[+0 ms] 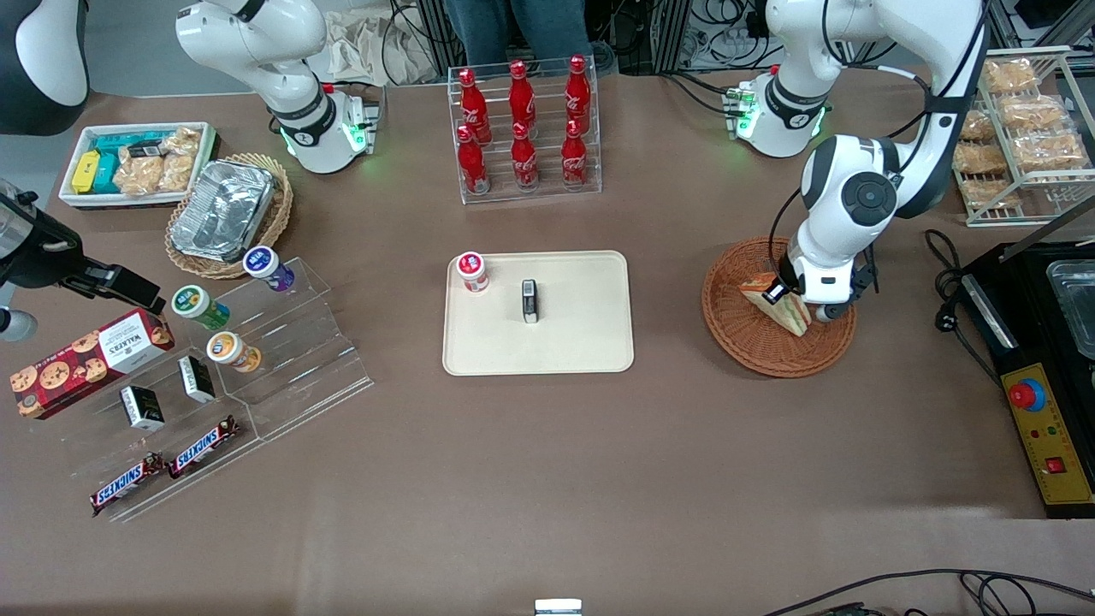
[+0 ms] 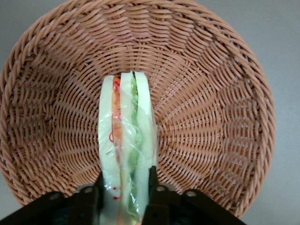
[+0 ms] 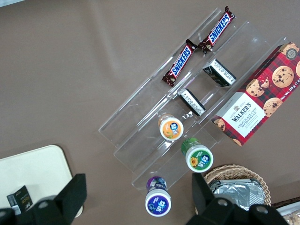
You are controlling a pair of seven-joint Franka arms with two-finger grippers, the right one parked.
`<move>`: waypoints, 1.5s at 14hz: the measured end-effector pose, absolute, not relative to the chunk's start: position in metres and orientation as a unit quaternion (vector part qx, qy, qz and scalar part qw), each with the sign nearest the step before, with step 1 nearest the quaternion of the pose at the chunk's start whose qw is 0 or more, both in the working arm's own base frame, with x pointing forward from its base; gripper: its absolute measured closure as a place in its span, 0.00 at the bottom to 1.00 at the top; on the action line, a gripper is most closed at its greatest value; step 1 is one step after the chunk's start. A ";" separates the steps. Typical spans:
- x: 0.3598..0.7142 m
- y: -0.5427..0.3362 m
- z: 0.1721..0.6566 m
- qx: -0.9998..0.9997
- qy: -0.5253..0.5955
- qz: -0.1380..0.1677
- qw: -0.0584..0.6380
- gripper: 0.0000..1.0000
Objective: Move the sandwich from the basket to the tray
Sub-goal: 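Close the left gripper on the sandwich, then lift the sandwich up out of the basket with the left gripper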
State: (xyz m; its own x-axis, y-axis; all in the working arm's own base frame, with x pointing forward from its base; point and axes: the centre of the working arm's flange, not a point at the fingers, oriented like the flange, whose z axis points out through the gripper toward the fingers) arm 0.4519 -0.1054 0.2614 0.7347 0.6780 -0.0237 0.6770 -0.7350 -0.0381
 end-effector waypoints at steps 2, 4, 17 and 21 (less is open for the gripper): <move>0.454 -0.106 0.264 -0.931 -0.363 0.021 0.016 0.81; 0.460 -0.107 0.275 -0.930 -0.363 0.044 0.033 0.81; 0.533 -0.117 0.525 -0.959 -0.256 0.102 0.061 0.84; 0.531 -0.117 0.575 -0.971 -0.210 0.097 0.053 0.84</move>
State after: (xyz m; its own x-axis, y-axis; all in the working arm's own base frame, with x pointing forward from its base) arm 0.5314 -0.1165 0.5753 0.8928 0.4188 -0.1659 0.3983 -0.9060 -0.1433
